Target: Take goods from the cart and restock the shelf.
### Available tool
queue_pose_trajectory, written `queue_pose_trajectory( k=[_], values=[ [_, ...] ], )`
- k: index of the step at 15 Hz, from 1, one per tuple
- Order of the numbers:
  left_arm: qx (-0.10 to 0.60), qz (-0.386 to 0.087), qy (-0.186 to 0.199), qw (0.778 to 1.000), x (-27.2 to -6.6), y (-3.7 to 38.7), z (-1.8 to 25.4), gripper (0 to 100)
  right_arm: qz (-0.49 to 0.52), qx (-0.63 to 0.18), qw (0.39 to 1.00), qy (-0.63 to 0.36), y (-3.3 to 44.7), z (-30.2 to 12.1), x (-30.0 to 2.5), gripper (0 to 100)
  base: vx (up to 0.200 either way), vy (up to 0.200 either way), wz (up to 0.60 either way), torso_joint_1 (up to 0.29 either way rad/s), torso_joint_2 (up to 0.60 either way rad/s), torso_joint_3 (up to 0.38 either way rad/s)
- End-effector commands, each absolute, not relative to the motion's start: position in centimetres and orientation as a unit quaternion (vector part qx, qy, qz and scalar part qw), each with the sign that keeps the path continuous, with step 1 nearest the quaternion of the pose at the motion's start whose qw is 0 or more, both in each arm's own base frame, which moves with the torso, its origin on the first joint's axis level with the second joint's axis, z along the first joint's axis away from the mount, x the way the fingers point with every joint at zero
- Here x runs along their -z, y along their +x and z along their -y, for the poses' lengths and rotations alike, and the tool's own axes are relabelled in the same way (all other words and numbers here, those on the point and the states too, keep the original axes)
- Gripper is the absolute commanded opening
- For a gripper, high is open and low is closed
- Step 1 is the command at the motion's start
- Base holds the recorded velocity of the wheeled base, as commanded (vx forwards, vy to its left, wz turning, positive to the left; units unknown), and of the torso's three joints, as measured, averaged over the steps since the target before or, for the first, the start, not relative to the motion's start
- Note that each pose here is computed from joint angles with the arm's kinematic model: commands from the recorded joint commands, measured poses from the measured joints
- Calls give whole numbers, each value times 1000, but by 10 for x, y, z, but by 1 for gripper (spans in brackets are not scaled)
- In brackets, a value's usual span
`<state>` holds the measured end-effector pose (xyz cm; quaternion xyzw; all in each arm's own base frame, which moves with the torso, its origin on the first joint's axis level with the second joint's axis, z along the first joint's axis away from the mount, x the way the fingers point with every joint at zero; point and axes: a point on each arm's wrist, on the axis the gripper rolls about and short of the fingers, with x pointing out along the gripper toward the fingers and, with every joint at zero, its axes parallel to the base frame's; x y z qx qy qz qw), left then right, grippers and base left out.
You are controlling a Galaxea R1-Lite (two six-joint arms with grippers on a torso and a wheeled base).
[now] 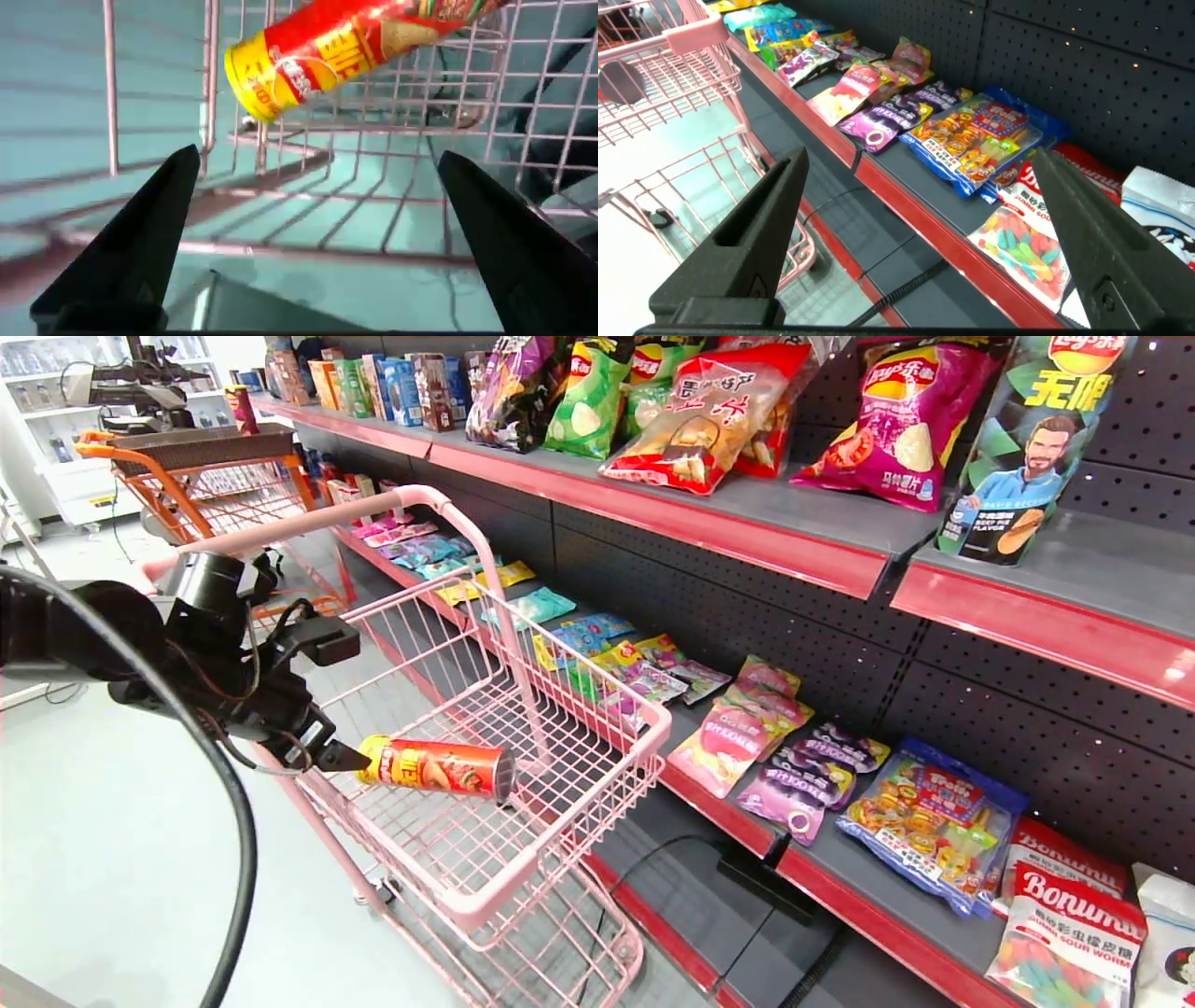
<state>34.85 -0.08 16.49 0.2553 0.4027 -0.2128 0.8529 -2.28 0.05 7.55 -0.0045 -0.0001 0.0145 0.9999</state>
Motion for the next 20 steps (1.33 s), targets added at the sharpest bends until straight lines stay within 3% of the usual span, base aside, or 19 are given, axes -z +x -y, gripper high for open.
queue_pose_trajectory(
  k=[1,3,4,7,10,15,20],
  values=[
    [239,-408,269,839,-142,377,4,100,0,-15,1000,-5,-23,-1,-75,100,0,0,0,0,0,0],
    [239,-408,269,839,-142,377,4,100,0,-15,1000,-5,-23,-1,-75,100,0,0,0,0,0,0],
    [262,-381,273,844,-124,390,17,100,0,-15,1000,-5,-23,-1,-75,100,0,0,0,0,0,0],
    [277,-387,280,834,-110,398,22,100,0,-15,1000,-5,-23,-1,-75,100,0,0,0,0,0,0],
    [309,-373,339,806,-92,414,23,100,0,-15,1000,-5,-23,-1,-75,100,0,0,0,0,0,0],
    [331,-375,349,792,-73,426,40,100,0,-15,1000,-5,-23,-1,-75,100,0,0,0,0,0,0],
    [363,-367,396,759,-64,437,43,100,1,-15,1000,-5,-23,-1,-76,100,0,0,0,0,0,0]
  ],
)
